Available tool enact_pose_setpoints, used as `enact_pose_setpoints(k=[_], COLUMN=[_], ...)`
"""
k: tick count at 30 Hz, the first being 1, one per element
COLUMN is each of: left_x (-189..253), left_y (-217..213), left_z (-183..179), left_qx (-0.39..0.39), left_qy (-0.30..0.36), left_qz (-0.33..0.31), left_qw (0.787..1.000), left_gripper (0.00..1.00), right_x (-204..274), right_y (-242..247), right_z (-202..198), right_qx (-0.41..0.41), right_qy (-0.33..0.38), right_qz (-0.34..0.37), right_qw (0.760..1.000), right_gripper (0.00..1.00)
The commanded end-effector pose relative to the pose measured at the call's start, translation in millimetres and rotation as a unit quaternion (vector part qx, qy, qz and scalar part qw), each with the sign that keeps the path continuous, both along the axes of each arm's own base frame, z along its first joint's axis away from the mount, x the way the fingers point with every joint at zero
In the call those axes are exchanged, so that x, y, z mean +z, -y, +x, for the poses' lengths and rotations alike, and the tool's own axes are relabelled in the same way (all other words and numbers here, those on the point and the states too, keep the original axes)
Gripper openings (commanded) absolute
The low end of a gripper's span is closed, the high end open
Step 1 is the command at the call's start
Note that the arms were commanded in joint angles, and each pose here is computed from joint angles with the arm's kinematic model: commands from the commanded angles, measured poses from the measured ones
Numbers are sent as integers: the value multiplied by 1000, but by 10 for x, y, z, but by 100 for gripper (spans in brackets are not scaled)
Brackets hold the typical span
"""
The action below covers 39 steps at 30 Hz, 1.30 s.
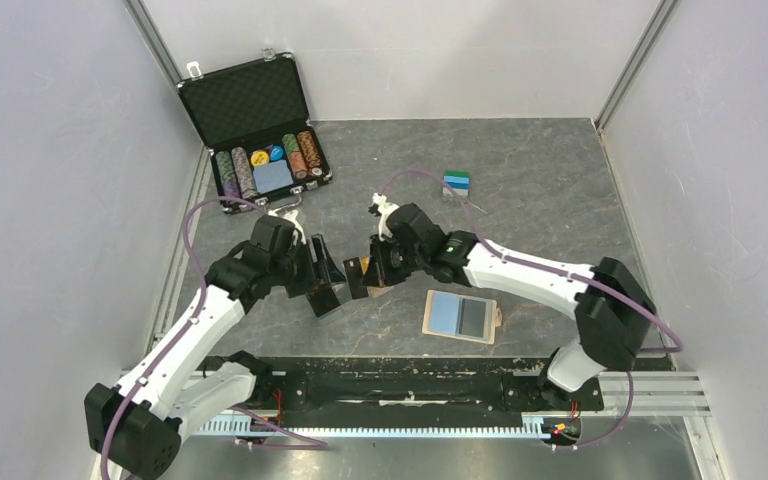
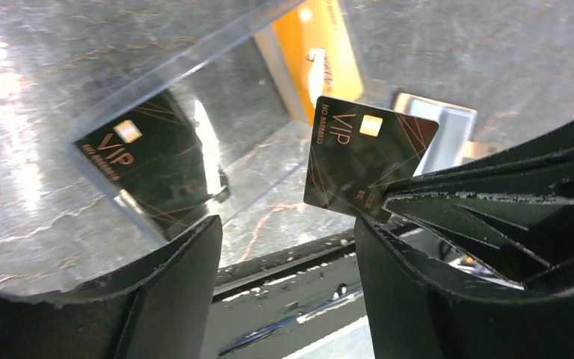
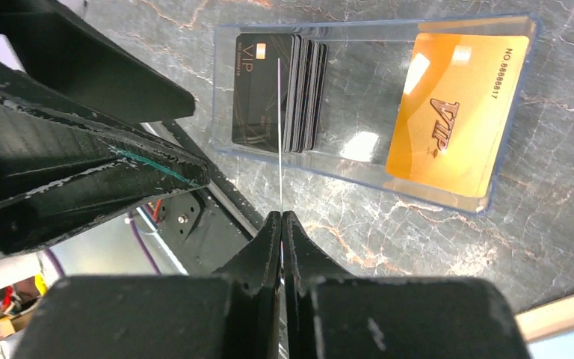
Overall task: Put the credit cards into the card holder
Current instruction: Pick up the credit card from the storage box.
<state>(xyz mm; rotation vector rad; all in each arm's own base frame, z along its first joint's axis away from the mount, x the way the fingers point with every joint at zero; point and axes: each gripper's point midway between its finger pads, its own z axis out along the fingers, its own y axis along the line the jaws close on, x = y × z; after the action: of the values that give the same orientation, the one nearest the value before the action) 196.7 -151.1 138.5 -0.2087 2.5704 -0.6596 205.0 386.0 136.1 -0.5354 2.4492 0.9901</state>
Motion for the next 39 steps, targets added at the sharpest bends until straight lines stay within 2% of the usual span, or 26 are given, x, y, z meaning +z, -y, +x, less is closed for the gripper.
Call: enact_pose_setpoints(k=[1, 5, 9, 17, 23, 28, 33, 36, 38, 39], left_x=[324, 452, 586, 769, 751, 742, 768, 794, 799, 796], left_y=[303, 484, 684, 832, 854, 856, 854, 852, 849, 847], left_z=[60, -11, -102, -196, -215, -214, -227, -242, -256, -265], left_qx=[-25, -66, -118, -162, -166, -164, -164, -166, -167, -167], left_qy=[49, 69, 83, 91, 83, 82, 85, 88, 88, 87], left_qz=[-109, -175, -246, -311, -321, -325, -329, -331, -333, -333], left_qw=[992, 980, 958, 932, 929, 928, 926, 925, 924, 924], left_gripper=[74, 78, 79, 72, 59, 42, 16, 3, 2, 2], right_x=[357, 502, 653, 828, 887, 841, 807, 852, 919, 944], right_y=[57, 191, 308, 407, 405, 417, 423, 411, 391, 386], right_z=[-23, -99, -193, -268, -277, -290, -282, -287, -320, -329], right_qx=[-9, -8, -7, -6, -2, -1, -2, 0, 6, 7], right_qy=[9, 5, -7, -21, -26, -35, -38, -39, -48, -53], right_qz=[68, 95, 138, 191, 223, 232, 236, 260, 291, 306], right_qw=[998, 995, 990, 981, 975, 972, 971, 965, 956, 951], right_gripper=[0, 0, 0, 0, 0, 0, 0, 8, 21, 22])
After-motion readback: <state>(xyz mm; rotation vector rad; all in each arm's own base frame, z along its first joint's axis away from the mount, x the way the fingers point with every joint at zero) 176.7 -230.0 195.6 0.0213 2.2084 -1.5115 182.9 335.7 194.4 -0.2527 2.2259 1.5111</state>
